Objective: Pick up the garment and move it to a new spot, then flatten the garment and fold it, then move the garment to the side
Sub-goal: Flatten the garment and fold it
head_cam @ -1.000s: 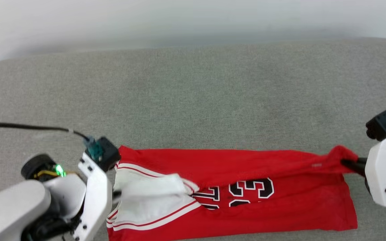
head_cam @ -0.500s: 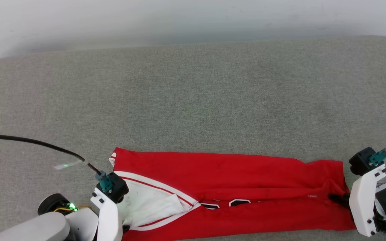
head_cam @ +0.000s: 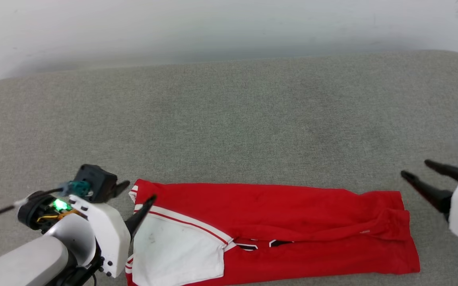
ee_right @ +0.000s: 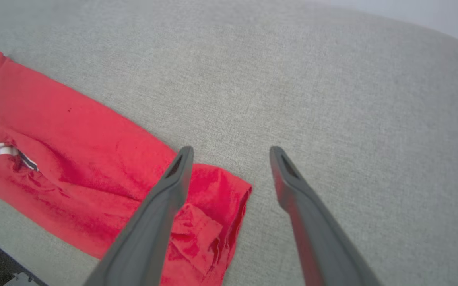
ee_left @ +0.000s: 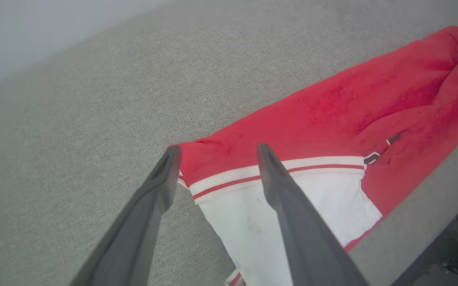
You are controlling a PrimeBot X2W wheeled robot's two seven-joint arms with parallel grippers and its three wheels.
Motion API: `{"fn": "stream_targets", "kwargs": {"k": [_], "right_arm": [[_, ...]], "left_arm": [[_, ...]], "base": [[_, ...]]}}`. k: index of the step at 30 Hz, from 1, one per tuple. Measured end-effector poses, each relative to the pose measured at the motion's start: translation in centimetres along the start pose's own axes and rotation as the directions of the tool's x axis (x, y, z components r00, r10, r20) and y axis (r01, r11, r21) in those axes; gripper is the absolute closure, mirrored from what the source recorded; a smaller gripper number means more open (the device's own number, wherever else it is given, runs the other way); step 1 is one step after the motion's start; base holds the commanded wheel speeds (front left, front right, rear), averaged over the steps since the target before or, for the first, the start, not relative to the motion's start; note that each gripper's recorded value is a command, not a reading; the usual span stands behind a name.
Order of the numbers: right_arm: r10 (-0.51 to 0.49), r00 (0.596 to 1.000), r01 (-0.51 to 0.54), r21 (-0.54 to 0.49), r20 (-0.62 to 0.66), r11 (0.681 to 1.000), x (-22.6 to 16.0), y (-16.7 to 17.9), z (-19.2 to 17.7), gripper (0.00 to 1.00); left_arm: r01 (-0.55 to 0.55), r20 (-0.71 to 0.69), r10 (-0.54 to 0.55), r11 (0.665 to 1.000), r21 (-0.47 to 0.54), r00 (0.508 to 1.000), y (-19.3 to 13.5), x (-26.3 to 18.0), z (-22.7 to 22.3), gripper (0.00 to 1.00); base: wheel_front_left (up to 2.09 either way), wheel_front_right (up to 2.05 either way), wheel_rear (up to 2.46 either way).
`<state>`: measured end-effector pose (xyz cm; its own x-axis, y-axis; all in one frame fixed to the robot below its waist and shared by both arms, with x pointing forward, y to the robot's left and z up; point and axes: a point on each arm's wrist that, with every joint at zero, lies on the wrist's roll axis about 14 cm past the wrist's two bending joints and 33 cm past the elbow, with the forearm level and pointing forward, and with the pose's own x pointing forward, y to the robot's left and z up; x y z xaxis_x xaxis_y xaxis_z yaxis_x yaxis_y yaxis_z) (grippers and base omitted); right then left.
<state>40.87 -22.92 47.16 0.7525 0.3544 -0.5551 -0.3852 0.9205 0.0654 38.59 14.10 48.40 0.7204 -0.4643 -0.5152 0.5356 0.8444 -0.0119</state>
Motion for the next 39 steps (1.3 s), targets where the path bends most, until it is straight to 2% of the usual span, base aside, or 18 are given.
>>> {"fn": "stream_targets", "kwargs": {"k": [4, 7, 14, 19, 23, 27, 32, 33, 36, 37, 38, 39], "right_arm": [[-0.046, 0.998, 0.044, 0.048, 0.047, 0.998, -0.7, -1.7, 0.8, 0.00], [-0.078, 0.996, 0.073, 0.136, 0.035, 0.988, -0.9, -2.9, -0.2, 0.00], [-0.104, 0.991, 0.124, 0.291, -0.083, 0.949, -0.8, -4.2, -4.6, 0.00], [-0.041, 0.986, 0.101, 0.384, -0.162, 0.918, 0.3, -2.1, -7.7, 0.00], [0.009, 0.975, 0.088, 0.425, -0.221, 0.901, 1.1, -0.4, -9.9, 0.00], [0.063, 0.969, 0.058, 0.468, -0.240, 0.882, 2.1, 1.4, -10.8, 0.00], [0.126, 0.951, 0.025, 0.478, -0.282, 0.878, 2.6, 3.3, -11.8, 0.00], [0.147, 0.943, 0.016, 0.482, -0.299, 0.876, 2.8, 3.9, -12.2, 0.00], [0.148, 0.941, 0.020, 0.485, -0.305, 0.874, 3.0, 4.0, -12.5, 0.00], [0.151, 0.939, 0.019, 0.485, -0.309, 0.874, 3.0, 4.1, -12.4, 0.03], [0.152, 0.938, 0.019, 0.484, -0.310, 0.875, 3.1, 4.1, -12.4, 0.56], [0.151, 0.939, 0.020, 0.484, -0.310, 0.875, 3.1, 4.1, -12.4, 0.81]], "left_arm": [[-0.099, 0.148, 0.099, 0.995, -0.008, 0.984, 1.4, -0.1, 1.7, 0.00], [-0.158, 0.233, 0.164, 0.986, -0.046, 0.958, 2.0, -0.2, 2.2, 0.00], [-0.315, 0.341, 0.332, 0.943, -0.105, 0.880, 4.7, -1.1, 2.1, 0.00], [-0.398, 0.372, 0.425, 0.905, -0.151, 0.825, 5.7, -1.6, 2.1, 0.00], [-0.459, 0.420, 0.491, 0.870, -0.182, 0.764, 6.1, -2.3, 2.7, 0.00], [-0.509, 0.425, 0.546, 0.835, -0.209, 0.722, 6.2, -2.9, 1.7, 0.00], [-0.557, 0.418, 0.613, 0.788, -0.262, 0.670, 6.0, -3.7, 0.6, 0.00], [-0.575, 0.427, 0.640, 0.766, -0.288, 0.639, 5.9, -4.0, 0.5, 0.00], [-0.586, 0.433, 0.649, 0.757, -0.288, 0.625, 5.6, -4.2, 0.1, 0.00], [-0.591, 0.436, 0.653, 0.753, -0.288, 0.619, 5.6, -4.3, 0.0, 0.00], [-0.599, 0.440, 0.660, 0.747, -0.290, 0.610, 5.6, -4.5, 0.0, 0.00], [-0.603, 0.444, 0.663, 0.743, -0.291, 0.602, 5.4, -4.6, 0.1, 0.00]], "base": [[0.00, 0.00, 0.00], [0.00, 0.00, 0.00], [0.00, 0.00, 0.00], [0.00, 0.00, 0.00], [0.00, 0.00, 0.00], [0.00, 0.00, 0.00], [0.00, 0.00, 0.00], [0.00, 0.00, 0.00], [0.00, 0.00, 0.00], [0.00, 0.00, 0.00], [0.00, 0.00, 0.00], [0.00, 0.00, 0.00]]}}
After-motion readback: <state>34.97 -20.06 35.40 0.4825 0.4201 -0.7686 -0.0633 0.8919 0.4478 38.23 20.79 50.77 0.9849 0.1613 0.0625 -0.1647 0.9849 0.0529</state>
